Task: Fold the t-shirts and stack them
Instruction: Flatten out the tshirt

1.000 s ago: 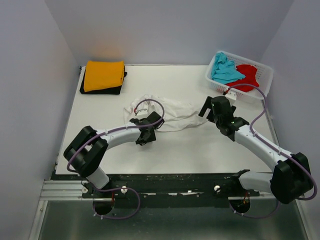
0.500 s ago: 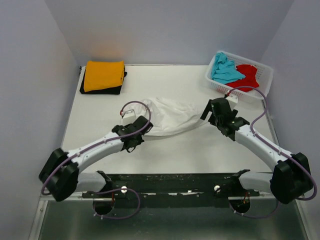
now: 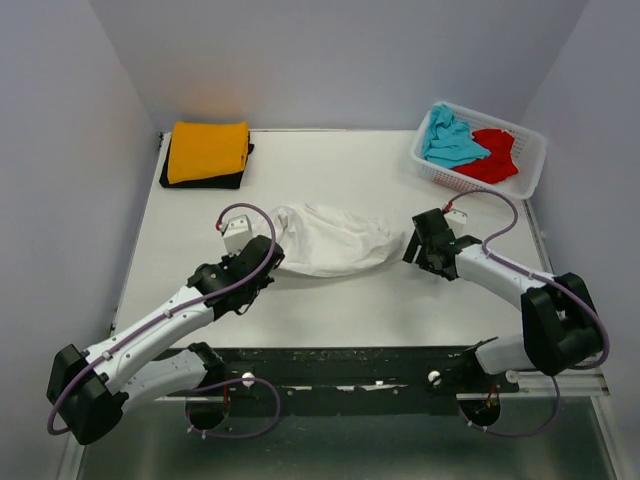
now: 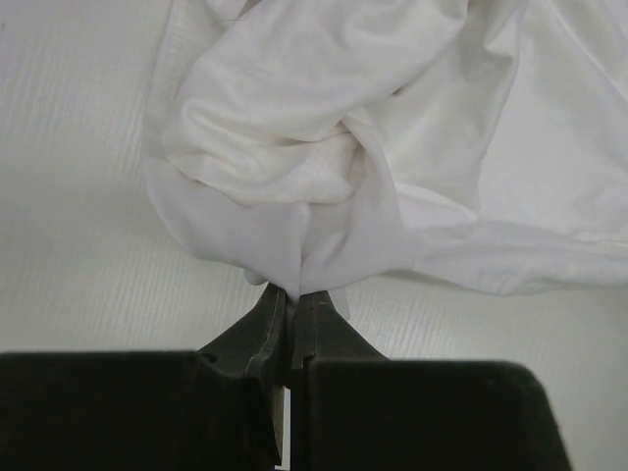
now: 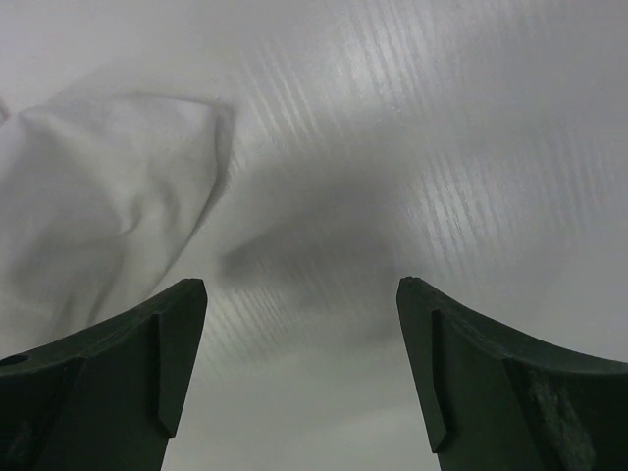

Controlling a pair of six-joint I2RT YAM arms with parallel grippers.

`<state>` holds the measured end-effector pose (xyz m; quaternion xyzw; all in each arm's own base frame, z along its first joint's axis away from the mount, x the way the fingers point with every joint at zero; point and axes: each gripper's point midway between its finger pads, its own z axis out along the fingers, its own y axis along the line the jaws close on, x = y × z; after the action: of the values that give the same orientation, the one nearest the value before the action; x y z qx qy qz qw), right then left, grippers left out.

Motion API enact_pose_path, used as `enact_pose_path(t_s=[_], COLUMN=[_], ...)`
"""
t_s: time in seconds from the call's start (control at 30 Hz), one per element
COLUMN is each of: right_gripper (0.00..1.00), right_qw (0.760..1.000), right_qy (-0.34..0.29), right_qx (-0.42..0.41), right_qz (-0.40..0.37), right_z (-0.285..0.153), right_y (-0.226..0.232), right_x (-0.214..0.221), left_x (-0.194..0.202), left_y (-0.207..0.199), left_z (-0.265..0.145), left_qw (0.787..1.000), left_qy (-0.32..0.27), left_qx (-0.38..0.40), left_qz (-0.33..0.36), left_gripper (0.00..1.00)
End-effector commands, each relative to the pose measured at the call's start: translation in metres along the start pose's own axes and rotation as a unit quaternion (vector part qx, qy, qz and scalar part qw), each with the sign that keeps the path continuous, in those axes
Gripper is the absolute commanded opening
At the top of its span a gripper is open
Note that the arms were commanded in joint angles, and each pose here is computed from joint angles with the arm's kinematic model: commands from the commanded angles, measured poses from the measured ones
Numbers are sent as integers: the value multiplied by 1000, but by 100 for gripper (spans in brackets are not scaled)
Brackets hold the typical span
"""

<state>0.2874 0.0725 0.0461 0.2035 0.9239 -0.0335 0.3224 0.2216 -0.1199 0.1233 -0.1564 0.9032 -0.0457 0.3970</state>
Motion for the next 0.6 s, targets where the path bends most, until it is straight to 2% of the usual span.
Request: enact_pose_path(t_s=[0.0,0.27,0.4,0.57], right_gripper=[85,83,83,83], right_qw=[1000,1000,1000,999], right_qy=[1,6,9,-12], right_qx=[-23,-1,-9,-31], right_qz=[1,-6,-11,-15], right_z=[20,45,36,18], right_y=[24,38,34,39], right_x=[-10,-20,-18,-35], left_x=[-4,1,2,3], left_y=[2,0,1,0], left_z=[2,6,6,6], left_qw=[1000,1000,1000,1000], left_qy=[-12,-7,-7,-6], left_qx=[-2,2,4,6], left_qz=[8,14,15,14], left_gripper=[0,0,0,0])
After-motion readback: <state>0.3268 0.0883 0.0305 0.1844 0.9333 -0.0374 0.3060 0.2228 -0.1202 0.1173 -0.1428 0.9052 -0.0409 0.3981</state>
